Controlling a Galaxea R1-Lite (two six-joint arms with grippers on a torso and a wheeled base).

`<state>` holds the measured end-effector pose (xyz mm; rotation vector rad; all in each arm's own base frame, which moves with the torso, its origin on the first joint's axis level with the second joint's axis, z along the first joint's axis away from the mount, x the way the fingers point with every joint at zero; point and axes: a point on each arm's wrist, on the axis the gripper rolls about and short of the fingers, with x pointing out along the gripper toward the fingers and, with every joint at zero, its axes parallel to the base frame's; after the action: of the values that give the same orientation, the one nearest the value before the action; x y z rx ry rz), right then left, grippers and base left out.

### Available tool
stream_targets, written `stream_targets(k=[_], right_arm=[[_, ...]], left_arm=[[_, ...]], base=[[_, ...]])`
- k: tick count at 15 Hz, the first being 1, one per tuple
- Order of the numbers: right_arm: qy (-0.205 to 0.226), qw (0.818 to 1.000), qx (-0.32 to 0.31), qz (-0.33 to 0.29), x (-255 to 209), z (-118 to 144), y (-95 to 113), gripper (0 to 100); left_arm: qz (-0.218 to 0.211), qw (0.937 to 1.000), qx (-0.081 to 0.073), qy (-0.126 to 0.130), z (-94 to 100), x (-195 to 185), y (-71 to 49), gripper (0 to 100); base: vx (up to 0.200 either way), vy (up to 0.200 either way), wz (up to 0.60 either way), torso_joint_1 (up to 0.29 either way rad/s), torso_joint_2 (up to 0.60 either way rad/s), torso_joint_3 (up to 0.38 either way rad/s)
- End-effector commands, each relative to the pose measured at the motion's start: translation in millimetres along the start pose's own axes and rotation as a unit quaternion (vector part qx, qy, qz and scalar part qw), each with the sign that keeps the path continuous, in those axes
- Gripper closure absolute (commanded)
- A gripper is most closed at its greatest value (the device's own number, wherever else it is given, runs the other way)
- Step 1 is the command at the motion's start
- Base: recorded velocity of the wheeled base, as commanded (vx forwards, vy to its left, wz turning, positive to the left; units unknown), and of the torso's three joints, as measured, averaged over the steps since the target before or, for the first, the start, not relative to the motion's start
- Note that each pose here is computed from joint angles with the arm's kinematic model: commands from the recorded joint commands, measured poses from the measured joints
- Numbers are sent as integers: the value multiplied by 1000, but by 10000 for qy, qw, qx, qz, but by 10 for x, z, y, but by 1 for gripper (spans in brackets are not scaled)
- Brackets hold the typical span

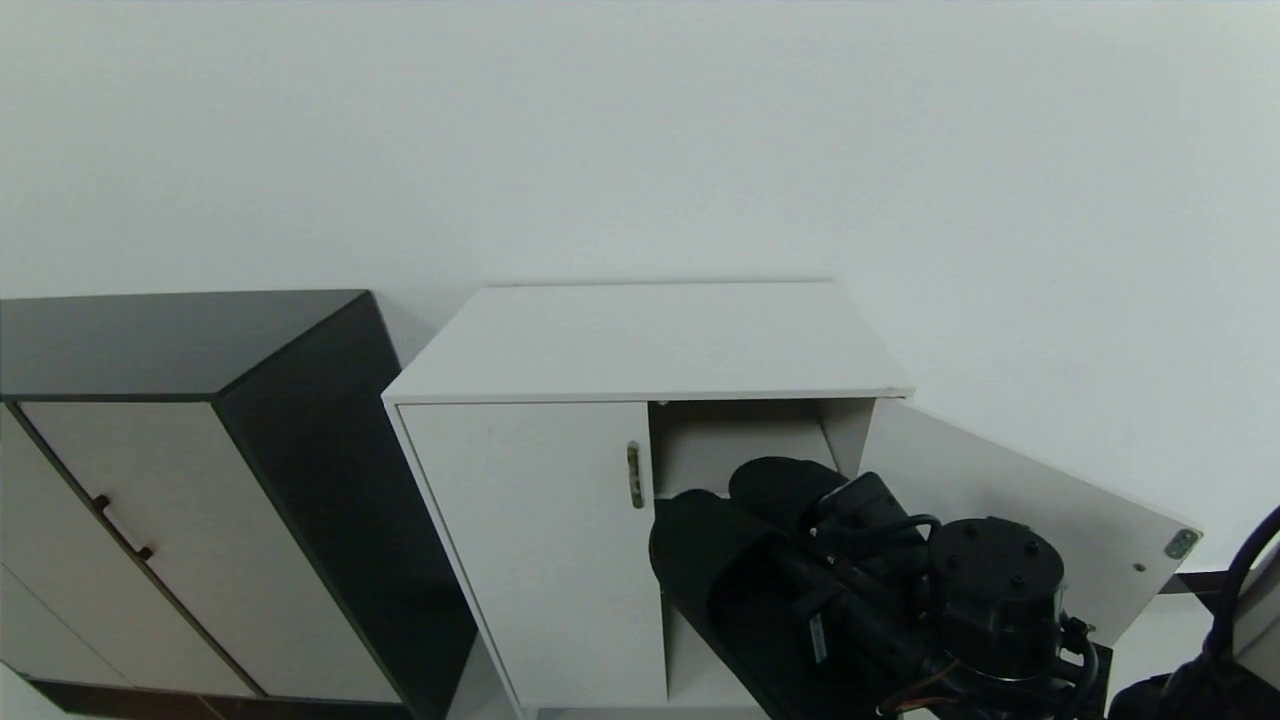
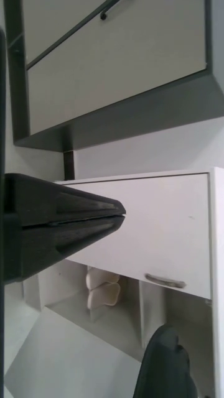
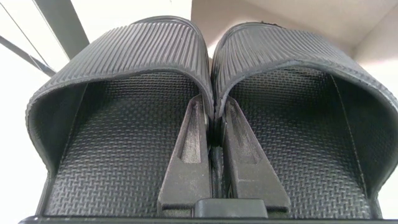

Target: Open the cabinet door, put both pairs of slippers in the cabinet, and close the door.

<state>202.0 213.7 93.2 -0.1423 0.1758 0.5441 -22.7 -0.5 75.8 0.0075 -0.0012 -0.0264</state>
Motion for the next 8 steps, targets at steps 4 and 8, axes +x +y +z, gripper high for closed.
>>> stream_targets(k=[4, 8], right_arm=[[4, 10000, -19, -11, 22, -26, 8, 100], [11, 10000, -21, -18, 35, -47, 12, 100]], left_arm=[[2, 10000, 1, -2, 0, 0, 0, 100], [2, 10000, 1, -2, 0, 0, 0, 100]], base=[[0, 0, 0, -210, 532, 315], [0, 0, 0, -189, 503, 315]])
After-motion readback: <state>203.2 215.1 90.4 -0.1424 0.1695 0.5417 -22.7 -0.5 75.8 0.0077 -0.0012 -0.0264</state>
